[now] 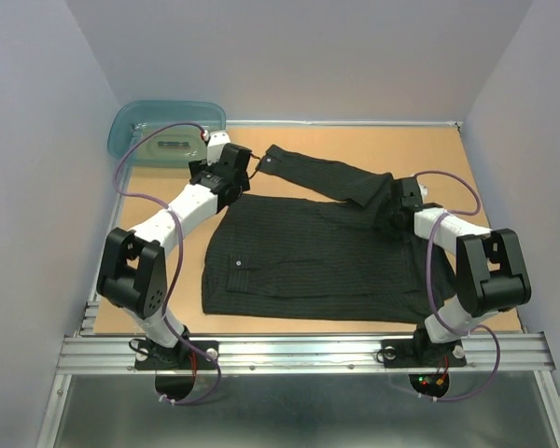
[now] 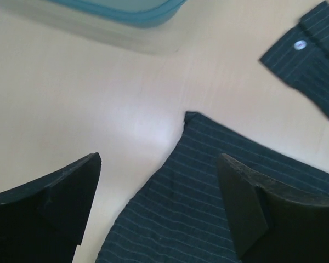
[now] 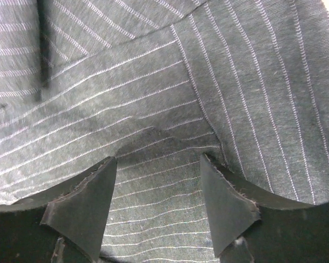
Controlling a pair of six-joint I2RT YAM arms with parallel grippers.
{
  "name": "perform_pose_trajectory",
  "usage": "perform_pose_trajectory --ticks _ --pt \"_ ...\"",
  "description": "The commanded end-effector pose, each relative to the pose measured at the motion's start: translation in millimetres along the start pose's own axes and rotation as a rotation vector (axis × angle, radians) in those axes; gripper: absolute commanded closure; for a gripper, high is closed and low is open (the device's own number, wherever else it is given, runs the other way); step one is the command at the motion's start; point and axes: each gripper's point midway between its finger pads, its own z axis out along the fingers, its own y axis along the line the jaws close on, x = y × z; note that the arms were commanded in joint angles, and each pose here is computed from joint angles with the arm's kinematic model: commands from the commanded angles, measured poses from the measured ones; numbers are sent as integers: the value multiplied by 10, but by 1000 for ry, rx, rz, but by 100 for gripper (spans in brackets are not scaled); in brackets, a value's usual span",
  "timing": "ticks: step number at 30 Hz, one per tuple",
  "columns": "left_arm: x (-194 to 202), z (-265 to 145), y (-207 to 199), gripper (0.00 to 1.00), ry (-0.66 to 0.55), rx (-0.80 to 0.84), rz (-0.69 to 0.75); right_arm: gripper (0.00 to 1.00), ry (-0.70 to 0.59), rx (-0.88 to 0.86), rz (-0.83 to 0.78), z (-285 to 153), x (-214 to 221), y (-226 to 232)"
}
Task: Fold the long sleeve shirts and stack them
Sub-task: Flatten the shirt out
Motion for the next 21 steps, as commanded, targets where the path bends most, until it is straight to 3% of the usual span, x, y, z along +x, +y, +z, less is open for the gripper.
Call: perform_pose_trajectory --ticks 1,7,11,21 --pt "102 20 189 1 60 -106 6 31 12 40 3 -92 36 -154" --pt "230 -204 -112 2 129 132 -74 32 -94 -59 -17 -343 -425 138" --pt "547 -233 -307 12 212 255 -124 37 -130 -120 -36 -383 -733 377" --pt "1433 0 -231 19 431 220 -135 46 -59 -118 61 209 -905 289"
